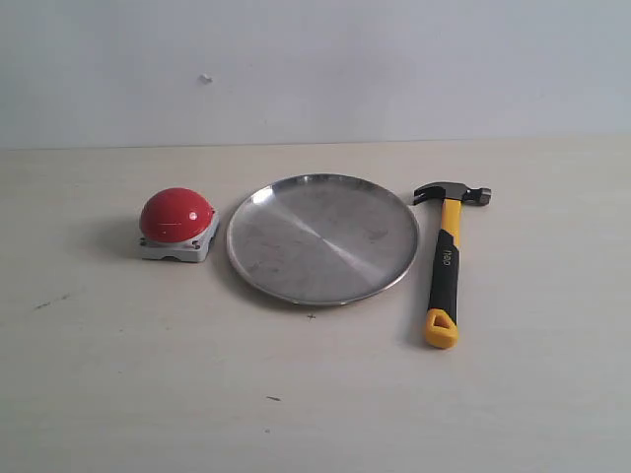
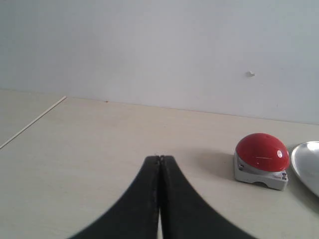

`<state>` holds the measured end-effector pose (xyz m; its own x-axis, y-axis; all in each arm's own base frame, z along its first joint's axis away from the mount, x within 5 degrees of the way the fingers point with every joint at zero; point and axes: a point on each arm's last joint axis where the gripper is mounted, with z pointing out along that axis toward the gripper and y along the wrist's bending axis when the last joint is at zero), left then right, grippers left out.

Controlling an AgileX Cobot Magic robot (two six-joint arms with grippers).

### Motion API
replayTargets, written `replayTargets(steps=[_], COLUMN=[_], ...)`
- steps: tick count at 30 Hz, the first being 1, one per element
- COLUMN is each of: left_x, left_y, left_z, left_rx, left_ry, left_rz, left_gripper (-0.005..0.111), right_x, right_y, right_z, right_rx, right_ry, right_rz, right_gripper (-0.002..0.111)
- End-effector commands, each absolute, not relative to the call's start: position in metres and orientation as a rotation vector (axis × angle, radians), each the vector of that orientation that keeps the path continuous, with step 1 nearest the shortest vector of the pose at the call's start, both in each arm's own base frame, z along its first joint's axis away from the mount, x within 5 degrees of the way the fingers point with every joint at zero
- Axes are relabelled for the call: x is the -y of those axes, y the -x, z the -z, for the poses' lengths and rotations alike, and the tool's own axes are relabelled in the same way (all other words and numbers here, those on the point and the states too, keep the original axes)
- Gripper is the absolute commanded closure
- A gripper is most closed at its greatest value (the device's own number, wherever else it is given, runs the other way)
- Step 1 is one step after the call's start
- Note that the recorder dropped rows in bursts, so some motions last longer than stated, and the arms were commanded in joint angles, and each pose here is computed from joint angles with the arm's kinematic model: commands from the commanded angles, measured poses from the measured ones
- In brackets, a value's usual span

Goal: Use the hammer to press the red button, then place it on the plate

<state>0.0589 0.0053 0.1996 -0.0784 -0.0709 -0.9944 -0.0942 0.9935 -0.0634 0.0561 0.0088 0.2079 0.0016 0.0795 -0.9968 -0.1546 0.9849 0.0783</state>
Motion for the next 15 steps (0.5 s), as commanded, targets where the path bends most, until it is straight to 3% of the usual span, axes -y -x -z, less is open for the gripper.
replayTargets(steps=[1,15], left_x=[-0.005,-0.005], left_y=[-0.059,-0.059], left_z=[-0.199,-0.199], left_rx=[-1.651,-1.651], left_ry=[0.132,0.132], left_rz=[-0.018,-0.018], left_gripper=[0.107,0.107], right_x=[-0.007,0.000], right_y=[-0.054,-0.047], right_z=[-0.223,-0.251], right_rx=[-1.382,-1.105], right_ry=[-0.057,-0.280], right_rz=[-0.301,-0.557], right_gripper=[0.108,0.108])
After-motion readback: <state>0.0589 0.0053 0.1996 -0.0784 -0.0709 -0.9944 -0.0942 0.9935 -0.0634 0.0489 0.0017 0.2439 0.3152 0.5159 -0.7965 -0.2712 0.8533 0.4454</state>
